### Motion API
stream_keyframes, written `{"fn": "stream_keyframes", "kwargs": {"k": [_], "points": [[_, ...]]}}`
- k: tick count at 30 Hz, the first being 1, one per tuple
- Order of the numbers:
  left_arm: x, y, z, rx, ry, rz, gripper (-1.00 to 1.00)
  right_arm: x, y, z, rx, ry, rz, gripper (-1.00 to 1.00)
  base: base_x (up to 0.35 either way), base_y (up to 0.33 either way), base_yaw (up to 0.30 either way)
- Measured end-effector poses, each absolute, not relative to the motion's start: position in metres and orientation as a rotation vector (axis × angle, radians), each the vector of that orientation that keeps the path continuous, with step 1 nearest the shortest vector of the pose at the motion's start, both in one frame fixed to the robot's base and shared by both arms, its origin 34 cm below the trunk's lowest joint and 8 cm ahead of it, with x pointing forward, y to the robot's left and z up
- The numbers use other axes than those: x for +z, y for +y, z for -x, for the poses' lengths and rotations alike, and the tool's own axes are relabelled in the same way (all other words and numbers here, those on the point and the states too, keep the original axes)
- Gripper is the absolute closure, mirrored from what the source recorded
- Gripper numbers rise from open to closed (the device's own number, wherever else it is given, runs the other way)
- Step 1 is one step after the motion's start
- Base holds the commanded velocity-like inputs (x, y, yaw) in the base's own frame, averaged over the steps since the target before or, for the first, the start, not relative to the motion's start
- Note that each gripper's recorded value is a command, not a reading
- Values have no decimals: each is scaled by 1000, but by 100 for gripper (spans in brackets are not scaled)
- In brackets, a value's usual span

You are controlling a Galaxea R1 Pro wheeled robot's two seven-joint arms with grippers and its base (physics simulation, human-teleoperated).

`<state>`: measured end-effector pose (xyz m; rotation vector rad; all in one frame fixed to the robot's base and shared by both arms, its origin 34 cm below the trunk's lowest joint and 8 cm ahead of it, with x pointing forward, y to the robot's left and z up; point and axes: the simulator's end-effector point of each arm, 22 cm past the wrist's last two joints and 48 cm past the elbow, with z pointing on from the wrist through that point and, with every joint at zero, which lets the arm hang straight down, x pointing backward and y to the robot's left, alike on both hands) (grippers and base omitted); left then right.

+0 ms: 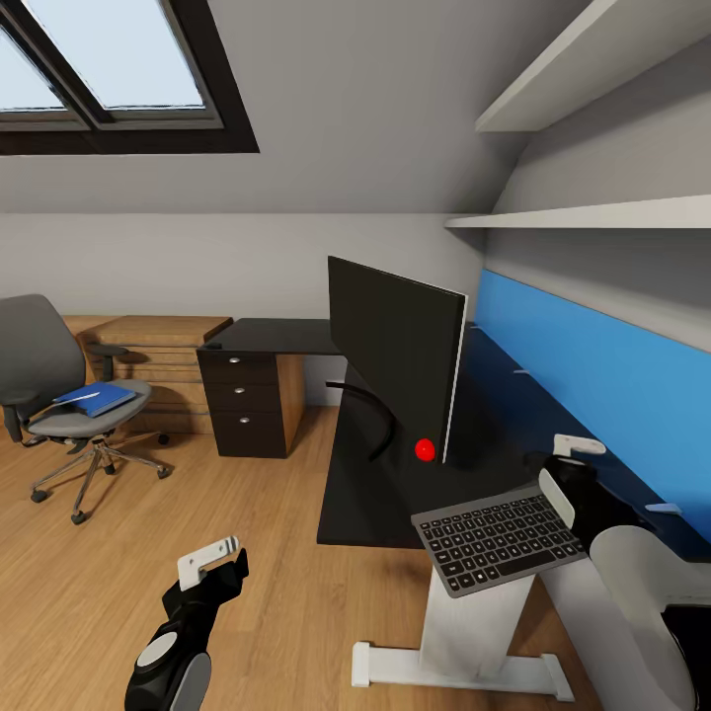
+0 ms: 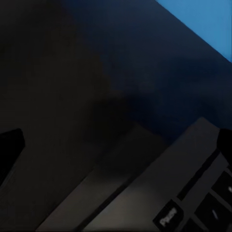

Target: In the bedroom, organize the workspace by keeping the computer under the desk, ensuring the monitor is on the desk, placing the keyboard on the desk next to the monitor, placing the mouse on the desk next to the keyboard, moving the folder from the swivel chair onto the desk next to the mouse, stacking the notebook on top of the folder with the pen on top of the notebook, and positioning the swivel chair next to the desk.

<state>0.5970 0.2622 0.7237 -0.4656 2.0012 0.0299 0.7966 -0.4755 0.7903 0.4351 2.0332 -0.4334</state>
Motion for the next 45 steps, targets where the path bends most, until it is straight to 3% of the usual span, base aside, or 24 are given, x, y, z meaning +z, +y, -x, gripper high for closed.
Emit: {"fn": "stream_keyframes", "kwargs": {"k": [11, 24, 45], "points": [[724, 262, -597, 31, 2000, 466, -100, 799, -439, -765, -396, 2043, -322, -100, -17, 0, 0], [722, 261, -596, 28, 2004, 476, -100, 781, -366, -725, -277, 2096, -247, -100, -203, 0, 0], [719, 263, -596, 40, 2010, 471, -100, 817, -359, -729, -231, 2018, -282, -100, -37, 0, 0]]}}
